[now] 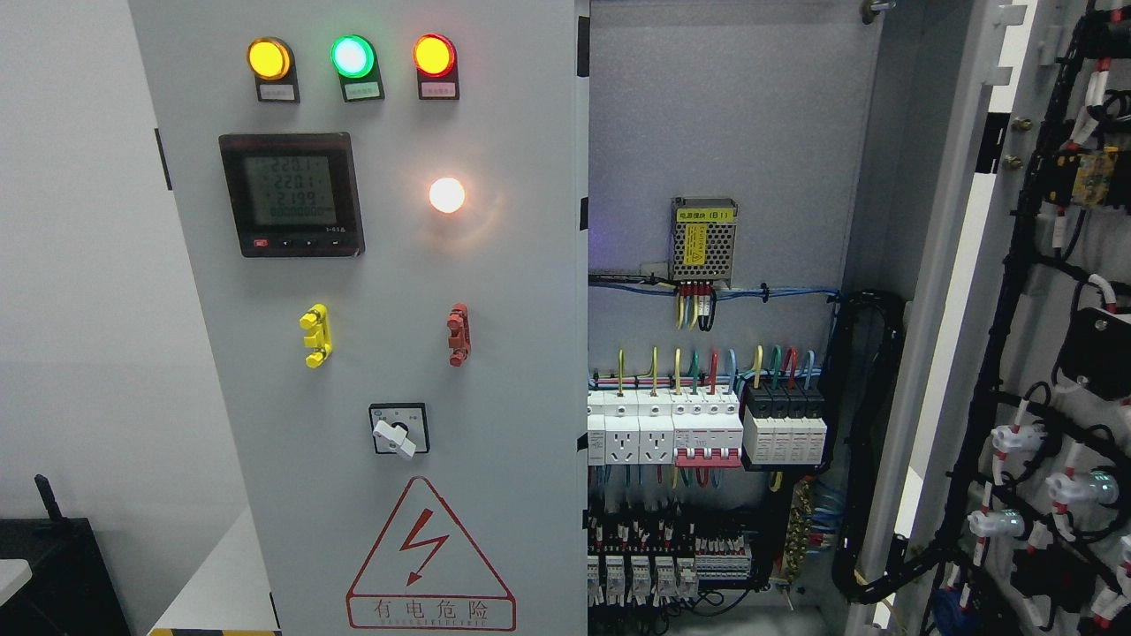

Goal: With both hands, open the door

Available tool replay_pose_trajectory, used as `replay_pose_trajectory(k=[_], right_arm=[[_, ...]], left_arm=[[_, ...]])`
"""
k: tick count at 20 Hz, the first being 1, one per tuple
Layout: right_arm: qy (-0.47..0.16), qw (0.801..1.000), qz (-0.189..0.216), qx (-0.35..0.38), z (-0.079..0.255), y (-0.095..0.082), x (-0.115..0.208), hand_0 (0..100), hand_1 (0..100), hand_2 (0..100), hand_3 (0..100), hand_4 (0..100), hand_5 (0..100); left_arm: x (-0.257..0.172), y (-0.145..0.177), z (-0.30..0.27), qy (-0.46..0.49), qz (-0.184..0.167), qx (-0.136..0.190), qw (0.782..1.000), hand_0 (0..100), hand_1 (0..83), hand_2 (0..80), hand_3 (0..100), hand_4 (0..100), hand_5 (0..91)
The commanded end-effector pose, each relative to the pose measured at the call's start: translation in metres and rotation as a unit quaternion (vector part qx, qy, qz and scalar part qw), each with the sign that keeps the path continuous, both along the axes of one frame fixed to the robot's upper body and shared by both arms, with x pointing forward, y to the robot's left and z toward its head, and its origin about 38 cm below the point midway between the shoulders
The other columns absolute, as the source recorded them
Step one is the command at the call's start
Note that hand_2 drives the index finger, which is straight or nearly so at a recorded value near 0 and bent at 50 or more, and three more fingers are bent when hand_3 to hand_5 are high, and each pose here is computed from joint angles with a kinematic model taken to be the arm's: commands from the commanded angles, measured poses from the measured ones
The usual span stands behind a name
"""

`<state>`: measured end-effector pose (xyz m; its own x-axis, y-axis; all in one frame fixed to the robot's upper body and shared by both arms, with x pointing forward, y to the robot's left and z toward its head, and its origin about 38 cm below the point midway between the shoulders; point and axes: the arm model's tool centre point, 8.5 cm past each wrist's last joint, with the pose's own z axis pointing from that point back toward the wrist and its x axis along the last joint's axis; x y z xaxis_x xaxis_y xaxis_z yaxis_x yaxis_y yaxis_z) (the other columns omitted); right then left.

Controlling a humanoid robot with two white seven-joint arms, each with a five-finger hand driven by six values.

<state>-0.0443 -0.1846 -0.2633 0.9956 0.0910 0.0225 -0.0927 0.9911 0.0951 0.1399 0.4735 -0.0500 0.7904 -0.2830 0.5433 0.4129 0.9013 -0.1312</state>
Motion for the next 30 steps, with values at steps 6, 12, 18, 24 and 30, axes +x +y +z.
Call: replay_pose_trajectory(k=[6, 12, 18, 24, 30], right_arm=[[-0.019, 1.000, -0.003, 0.004, -0.001, 0.002, 0.013, 11, 0, 0, 0, 0, 0], [-0.047, 0.999, -0.001, 0.000, -0.001, -0.003, 0.039, 11, 0, 0, 0, 0, 0], [-0.120, 0.993, -0.010, -0.018, 0.005, -0.031, 0.073, 11, 0, 0, 0, 0, 0], [-0.240, 0.970, 0.001, -0.027, 0.042, -0.061, 0.100, 11, 0, 0, 0, 0, 0], [-0.305, 0.952, 0.003, -0.016, 0.080, -0.060, 0.095, 11, 0, 0, 0, 0, 0]], left_arm=[[-0.181, -0.024, -0.132, 0.167, 0.158, 0.048, 0.972, 0, 0.0, 0.0, 0, 3, 0.0], [-0.203, -0.059, -0.165, 0.217, 0.184, 0.050, 0.957, 0, 0.0, 0.0, 0, 3, 0.0], [-0.207, -0.114, -0.186, 0.258, 0.185, 0.031, 0.948, 0, 0.0, 0.0, 0, 3, 0.0], [-0.209, -0.163, -0.198, 0.271, 0.168, 0.022, 0.948, 0, 0.0, 0.0, 0, 3, 0.0], [-0.216, -0.210, -0.204, 0.286, 0.153, 0.028, 0.945, 0, 0.0, 0.0, 0, 3, 0.0]])
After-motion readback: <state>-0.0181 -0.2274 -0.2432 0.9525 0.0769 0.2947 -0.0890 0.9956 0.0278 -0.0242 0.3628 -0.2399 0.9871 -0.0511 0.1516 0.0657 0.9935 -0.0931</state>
